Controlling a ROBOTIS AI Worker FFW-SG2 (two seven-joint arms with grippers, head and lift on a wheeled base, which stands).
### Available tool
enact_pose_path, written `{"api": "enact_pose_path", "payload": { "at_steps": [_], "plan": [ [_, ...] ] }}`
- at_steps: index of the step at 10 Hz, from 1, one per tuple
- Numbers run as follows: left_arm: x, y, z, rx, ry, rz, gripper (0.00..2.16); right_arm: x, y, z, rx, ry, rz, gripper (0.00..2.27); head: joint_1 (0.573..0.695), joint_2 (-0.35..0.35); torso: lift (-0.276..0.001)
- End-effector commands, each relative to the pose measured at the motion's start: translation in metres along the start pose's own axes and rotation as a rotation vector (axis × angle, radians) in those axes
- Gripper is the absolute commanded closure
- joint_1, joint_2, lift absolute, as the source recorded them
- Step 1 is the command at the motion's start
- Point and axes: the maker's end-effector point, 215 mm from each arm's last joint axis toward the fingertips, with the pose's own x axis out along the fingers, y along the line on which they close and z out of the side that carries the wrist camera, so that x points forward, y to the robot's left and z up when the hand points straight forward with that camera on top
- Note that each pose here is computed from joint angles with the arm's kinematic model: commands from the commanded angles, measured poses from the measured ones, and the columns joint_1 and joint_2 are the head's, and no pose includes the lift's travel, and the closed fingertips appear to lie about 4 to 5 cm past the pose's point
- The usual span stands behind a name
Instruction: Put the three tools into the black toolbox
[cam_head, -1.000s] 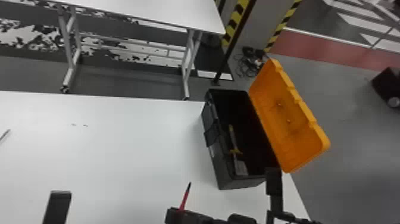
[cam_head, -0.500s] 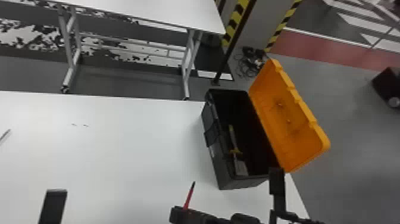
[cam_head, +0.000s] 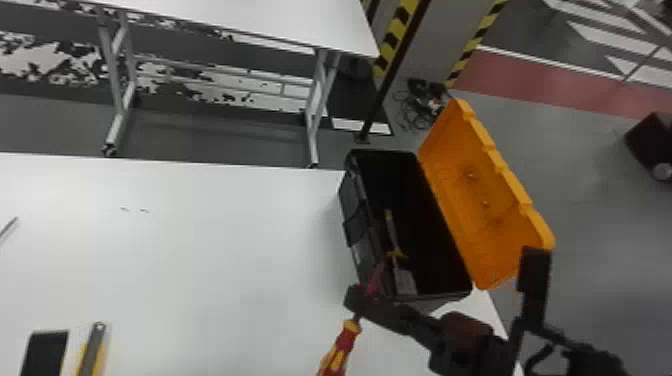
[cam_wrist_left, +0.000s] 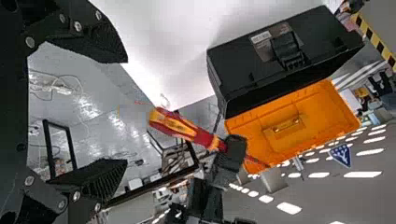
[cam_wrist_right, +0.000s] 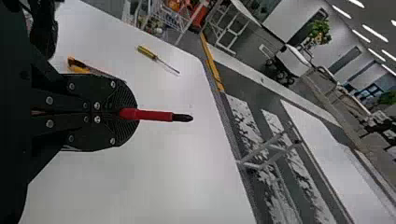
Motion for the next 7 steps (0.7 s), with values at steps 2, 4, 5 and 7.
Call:
{"api": "enact_pose_path", "payload": {
  "at_steps": [2, 4, 5, 7],
  "plan": [
    [-0.018, 0.013, -0.002, -0.016, -0.020, 0.042, 0.03, -0.029, -0.037, 0.073, -0.140, -0.135, -0.171, 2.24, 0.695, -0.350, -0.051],
    [-0.027, 0.008, 0.003, 0.011, -0.031, 0.068, 0.02, -0.038, -0.069, 0.108, -0.308, -0.160, -0.334, 2.24, 0.695, -0.350, -0.051],
    [-0.028, 0.009, 0.007, 0.029, -0.033, 0.084, 0.02, -0.043, -0.084, 0.113, -0.349, -0.162, -0.404, 2.24, 0.695, -0.350, -0.051],
    [-0.034, 0.012, 0.000, 0.029, -0.034, 0.101, 0.03, -0.030, -0.091, 0.118, -0.512, -0.156, -0.484, 2.24, 0.695, -0.350, -0.051]
  ]
}}
